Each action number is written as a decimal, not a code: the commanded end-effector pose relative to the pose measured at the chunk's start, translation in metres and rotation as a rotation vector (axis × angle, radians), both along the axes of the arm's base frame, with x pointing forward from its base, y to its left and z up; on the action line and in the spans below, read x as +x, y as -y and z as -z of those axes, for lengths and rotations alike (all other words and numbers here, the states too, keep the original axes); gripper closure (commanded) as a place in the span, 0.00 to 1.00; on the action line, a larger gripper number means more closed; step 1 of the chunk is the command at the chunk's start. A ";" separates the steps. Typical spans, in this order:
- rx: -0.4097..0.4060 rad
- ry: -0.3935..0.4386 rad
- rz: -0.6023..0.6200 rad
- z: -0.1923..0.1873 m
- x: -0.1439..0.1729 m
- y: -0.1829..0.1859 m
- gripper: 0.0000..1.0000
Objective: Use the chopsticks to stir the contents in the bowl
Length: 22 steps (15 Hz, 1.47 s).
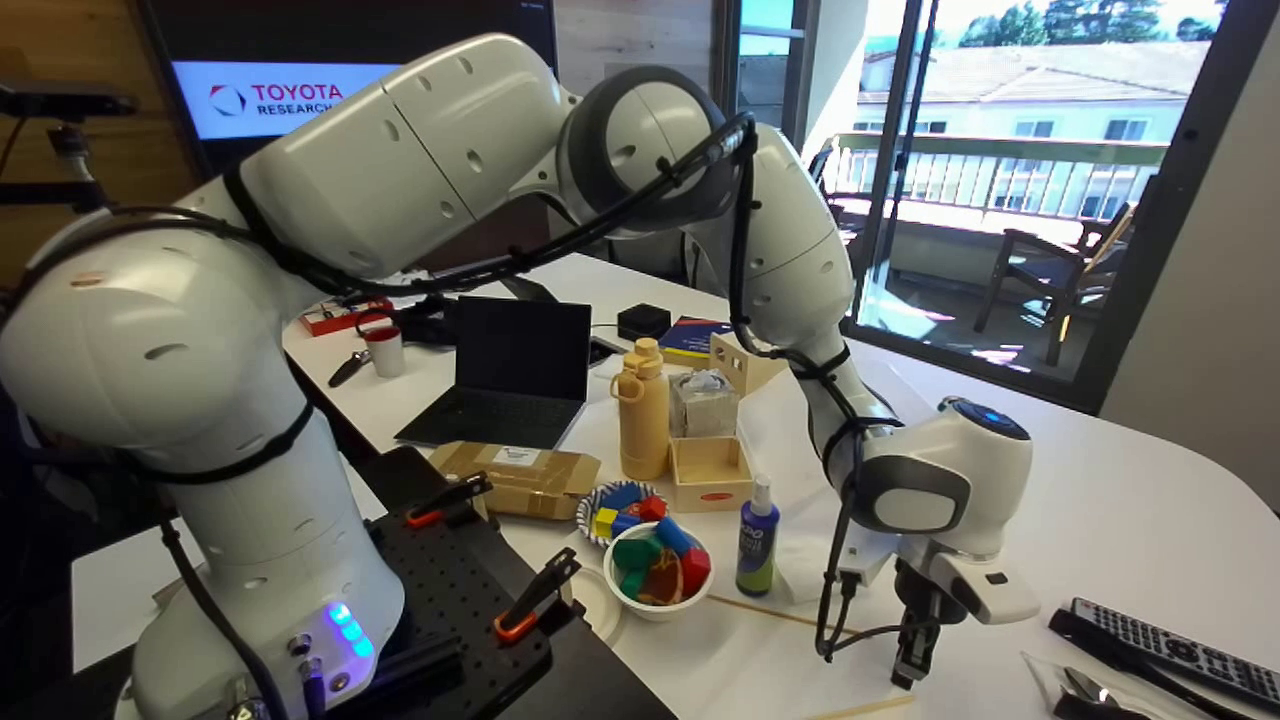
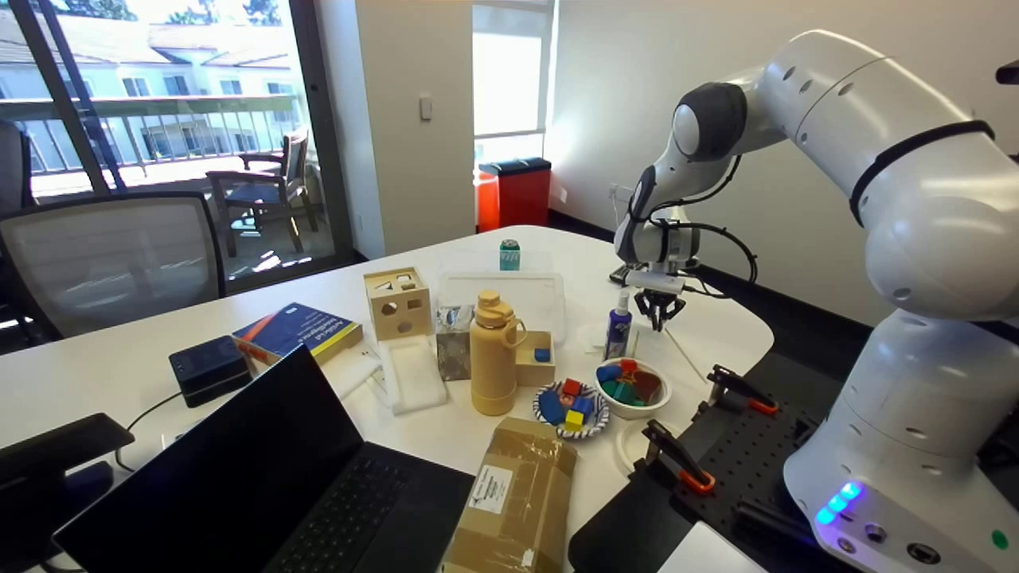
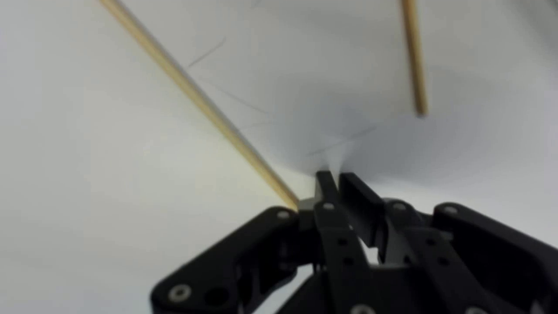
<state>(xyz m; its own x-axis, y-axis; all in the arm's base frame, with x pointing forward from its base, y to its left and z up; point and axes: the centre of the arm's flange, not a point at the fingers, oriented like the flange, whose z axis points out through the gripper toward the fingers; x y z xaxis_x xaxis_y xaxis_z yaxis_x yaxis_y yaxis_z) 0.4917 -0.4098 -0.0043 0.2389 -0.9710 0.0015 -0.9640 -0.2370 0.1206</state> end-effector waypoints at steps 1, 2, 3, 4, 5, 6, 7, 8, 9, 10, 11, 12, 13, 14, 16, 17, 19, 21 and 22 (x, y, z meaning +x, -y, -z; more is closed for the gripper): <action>0.028 -0.016 0.008 0.013 0.009 0.004 0.59; 0.029 -0.015 0.007 0.013 0.009 0.003 0.53; 0.028 -0.012 0.004 0.011 0.009 0.003 0.45; 0.032 -0.008 0.002 0.008 0.008 0.002 0.38; 0.036 -0.006 -0.001 0.004 0.005 0.001 0.30; 0.036 -0.008 -0.003 -0.001 0.003 0.000 0.23; 0.039 -0.004 -0.010 -0.009 0.000 -0.002 0.16; 0.038 0.004 -0.018 -0.018 -0.003 -0.004 0.08; 0.035 0.013 -0.023 -0.027 -0.005 -0.005 0.00; 0.036 0.030 -0.031 -0.038 -0.007 -0.006 0.00; 0.048 0.040 -0.042 -0.052 -0.008 -0.007 0.00; 0.077 0.032 -0.060 -0.067 -0.009 -0.008 0.00; 0.085 0.029 -0.083 -0.086 -0.012 -0.010 0.00; 0.106 0.023 -0.108 -0.101 -0.016 -0.011 0.00; 0.132 0.023 -0.149 -0.136 -0.027 -0.016 0.00; 0.136 0.022 -0.164 -0.152 -0.033 -0.019 0.00; 0.140 0.020 -0.177 -0.176 -0.043 -0.021 0.00; 0.148 0.011 -0.194 -0.193 -0.054 -0.025 0.00; 0.159 0.009 -0.206 -0.199 -0.059 -0.027 0.00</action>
